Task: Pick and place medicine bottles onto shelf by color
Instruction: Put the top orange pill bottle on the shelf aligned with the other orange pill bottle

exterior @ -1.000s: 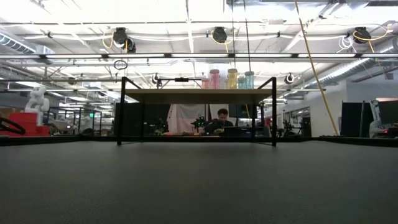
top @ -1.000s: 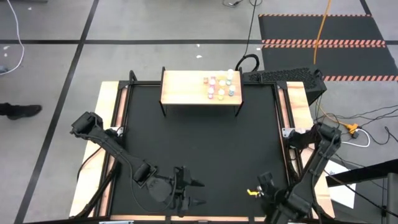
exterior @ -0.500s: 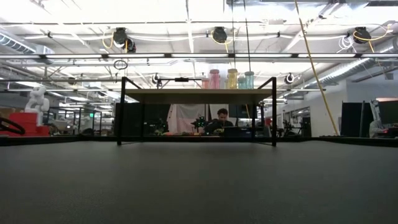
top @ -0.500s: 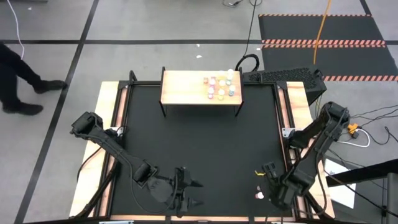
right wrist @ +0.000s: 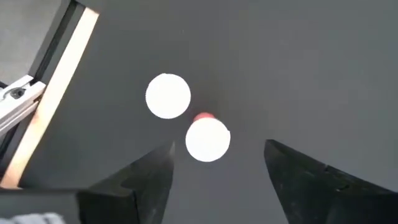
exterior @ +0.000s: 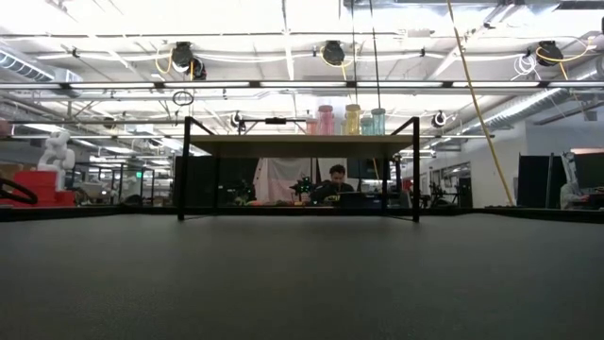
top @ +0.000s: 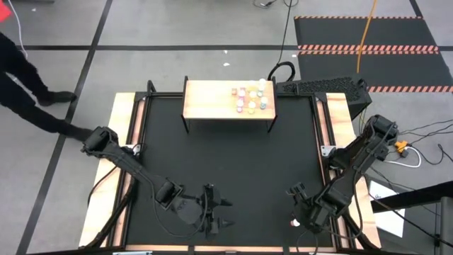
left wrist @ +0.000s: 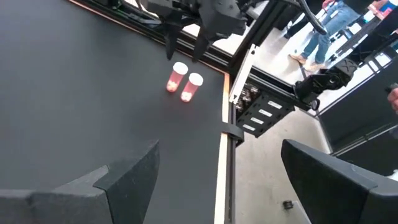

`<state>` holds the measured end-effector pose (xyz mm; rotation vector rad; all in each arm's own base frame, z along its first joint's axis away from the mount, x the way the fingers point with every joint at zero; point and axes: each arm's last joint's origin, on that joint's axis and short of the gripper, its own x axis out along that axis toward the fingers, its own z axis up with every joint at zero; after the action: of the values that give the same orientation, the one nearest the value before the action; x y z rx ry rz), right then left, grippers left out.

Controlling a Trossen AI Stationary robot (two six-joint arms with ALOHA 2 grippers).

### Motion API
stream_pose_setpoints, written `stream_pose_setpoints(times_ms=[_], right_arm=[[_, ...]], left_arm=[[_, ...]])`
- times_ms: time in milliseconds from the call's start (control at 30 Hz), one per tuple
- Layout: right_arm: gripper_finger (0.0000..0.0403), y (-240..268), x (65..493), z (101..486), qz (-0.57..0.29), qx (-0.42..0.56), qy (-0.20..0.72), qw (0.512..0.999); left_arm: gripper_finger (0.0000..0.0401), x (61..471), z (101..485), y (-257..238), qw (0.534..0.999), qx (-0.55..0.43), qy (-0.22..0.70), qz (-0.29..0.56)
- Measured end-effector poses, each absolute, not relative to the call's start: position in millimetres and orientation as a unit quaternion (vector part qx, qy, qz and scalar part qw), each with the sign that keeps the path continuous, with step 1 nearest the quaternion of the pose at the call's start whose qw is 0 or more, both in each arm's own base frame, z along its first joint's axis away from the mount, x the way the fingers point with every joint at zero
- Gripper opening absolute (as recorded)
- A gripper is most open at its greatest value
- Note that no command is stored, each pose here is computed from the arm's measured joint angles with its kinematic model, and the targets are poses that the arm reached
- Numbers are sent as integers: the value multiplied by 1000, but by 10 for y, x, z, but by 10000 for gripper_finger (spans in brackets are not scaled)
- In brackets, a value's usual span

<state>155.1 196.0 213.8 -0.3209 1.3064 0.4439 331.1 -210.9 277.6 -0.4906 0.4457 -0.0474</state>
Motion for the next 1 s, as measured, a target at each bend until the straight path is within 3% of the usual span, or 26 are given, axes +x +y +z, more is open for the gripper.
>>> stream_pose_setpoints(times_ms=[400, 700, 1000], right_arm=[[240, 2004, 1631, 1975, 246, -176, 623, 722], [239, 1994, 1653, 1969, 234, -184, 616, 729], [212, 1979, 1636, 1857, 236, -174, 613, 734]], left_arm=[[333, 3352, 2770, -2039, 946, -237, 219, -14], [333, 3350, 2769, -2042, 946, -236, 220, -15], [333, 3348, 2766, -2041, 945, -239, 221, -14]])
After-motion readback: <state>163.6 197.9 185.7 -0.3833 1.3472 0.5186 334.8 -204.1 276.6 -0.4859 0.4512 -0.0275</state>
